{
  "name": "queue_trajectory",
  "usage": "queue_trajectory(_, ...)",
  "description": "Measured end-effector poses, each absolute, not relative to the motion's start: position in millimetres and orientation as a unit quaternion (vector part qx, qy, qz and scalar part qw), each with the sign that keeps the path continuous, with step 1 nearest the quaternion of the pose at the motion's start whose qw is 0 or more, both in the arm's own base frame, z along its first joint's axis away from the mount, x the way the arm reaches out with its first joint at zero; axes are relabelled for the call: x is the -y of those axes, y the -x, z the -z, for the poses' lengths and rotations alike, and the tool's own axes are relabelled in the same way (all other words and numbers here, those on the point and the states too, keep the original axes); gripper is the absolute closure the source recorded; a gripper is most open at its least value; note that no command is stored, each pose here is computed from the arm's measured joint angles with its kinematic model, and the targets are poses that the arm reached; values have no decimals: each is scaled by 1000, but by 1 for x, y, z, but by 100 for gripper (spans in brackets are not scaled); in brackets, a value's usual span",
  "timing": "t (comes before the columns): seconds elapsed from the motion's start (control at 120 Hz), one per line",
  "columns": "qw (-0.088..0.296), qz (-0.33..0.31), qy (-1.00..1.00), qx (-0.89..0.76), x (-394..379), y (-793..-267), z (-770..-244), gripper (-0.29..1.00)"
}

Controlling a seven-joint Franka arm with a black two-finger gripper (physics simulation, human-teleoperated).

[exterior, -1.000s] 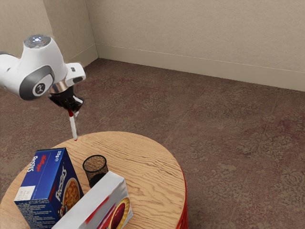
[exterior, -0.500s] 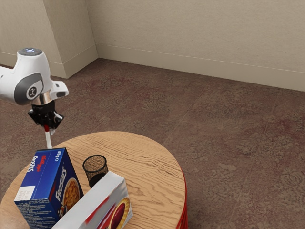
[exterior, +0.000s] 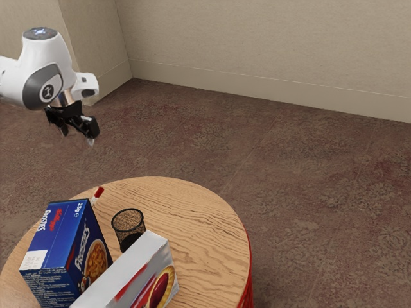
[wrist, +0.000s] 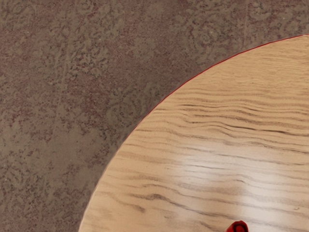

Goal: Take the marker out of the pen holder and place it to the left of the pen holder.

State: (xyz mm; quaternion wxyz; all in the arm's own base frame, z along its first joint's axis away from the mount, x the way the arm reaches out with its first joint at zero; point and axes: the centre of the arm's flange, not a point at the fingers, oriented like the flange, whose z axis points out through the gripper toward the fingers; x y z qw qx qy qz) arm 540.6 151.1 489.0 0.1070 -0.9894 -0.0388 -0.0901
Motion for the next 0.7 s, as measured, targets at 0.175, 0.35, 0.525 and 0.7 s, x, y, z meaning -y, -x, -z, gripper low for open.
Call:
queue_trajectory(0.175, 110, 188, 976, 6, -95, -548, -610, 3)
queue_trajectory(0.35, 89, 169, 981, 18, -51, -530, -650, 1)
queue_trajectory(0.525, 82, 115, 989, 37, -26, -522, -655, 1)
queue_trajectory(0.7, 83, 66, 993, 51, -23, -517, -640, 0)
